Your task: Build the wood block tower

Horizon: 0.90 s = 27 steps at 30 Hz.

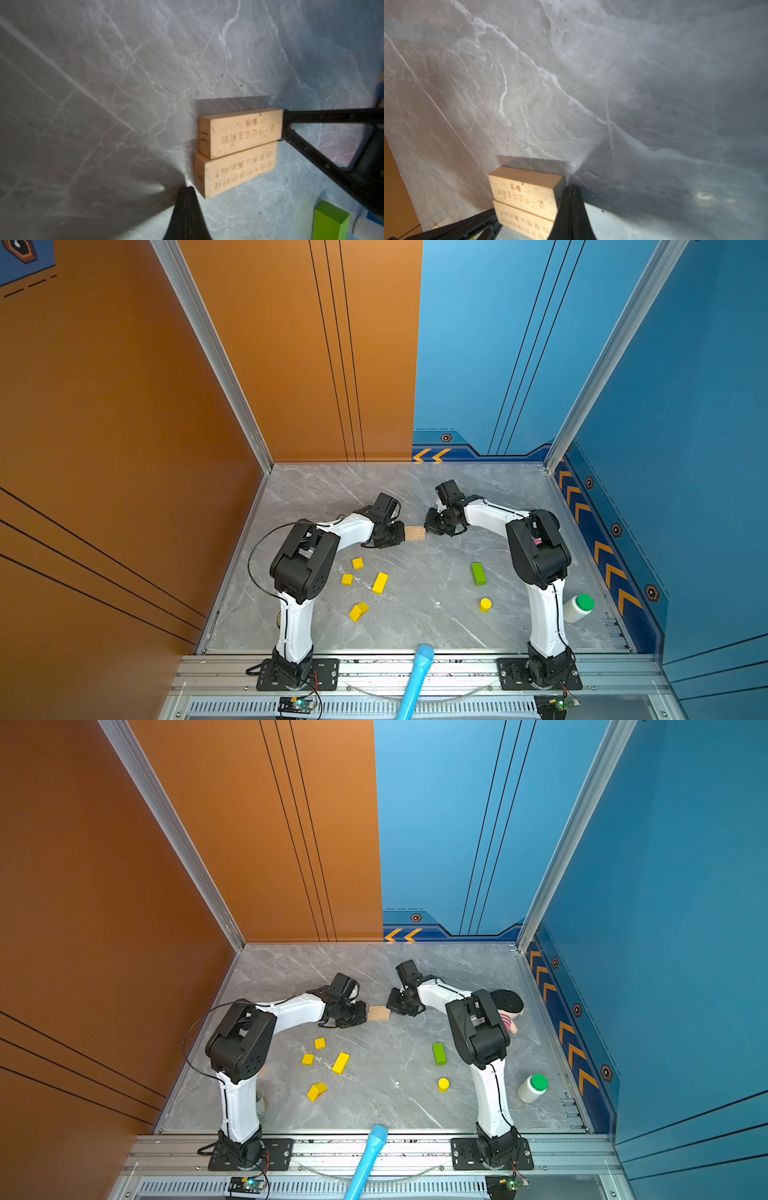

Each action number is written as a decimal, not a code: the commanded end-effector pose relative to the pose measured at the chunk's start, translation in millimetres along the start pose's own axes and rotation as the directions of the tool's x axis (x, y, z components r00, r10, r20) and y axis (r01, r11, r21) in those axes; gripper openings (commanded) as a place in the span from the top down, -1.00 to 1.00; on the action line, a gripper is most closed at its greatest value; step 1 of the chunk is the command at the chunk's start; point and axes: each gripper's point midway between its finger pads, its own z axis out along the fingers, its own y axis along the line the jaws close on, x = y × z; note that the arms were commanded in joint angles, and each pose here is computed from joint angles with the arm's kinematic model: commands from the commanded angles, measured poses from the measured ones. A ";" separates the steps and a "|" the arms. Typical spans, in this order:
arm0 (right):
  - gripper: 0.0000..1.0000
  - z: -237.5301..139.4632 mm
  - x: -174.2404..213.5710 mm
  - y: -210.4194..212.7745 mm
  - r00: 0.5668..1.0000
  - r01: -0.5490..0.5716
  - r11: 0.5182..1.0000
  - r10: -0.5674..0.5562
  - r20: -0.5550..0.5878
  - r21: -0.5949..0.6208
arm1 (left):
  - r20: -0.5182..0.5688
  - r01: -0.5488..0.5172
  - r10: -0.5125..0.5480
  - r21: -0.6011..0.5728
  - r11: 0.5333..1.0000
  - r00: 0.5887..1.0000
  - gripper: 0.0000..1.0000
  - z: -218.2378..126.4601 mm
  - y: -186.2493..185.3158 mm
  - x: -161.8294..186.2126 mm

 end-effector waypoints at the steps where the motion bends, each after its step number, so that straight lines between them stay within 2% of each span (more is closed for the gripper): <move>1: 1.00 7.4 1.5 -0.5 1.000 -0.011 1.000 0.011 -0.014 0.017 | -0.026 -0.008 0.008 -0.027 1.000 1.000 1.00 7.1 8.2 1.9; 18: 1.00 6.2 5.2 -8.3 1.000 -0.014 0.999 0.015 -0.023 0.047 | -0.027 -0.005 0.004 -0.032 0.999 1.000 1.00 6.5 10.0 2.6; 27: 1.00 -11.3 2.5 -11.3 1.000 -0.014 0.998 0.014 -0.002 0.058 | 0.000 0.000 0.000 -0.049 0.999 1.000 1.00 -4.9 16.2 -2.6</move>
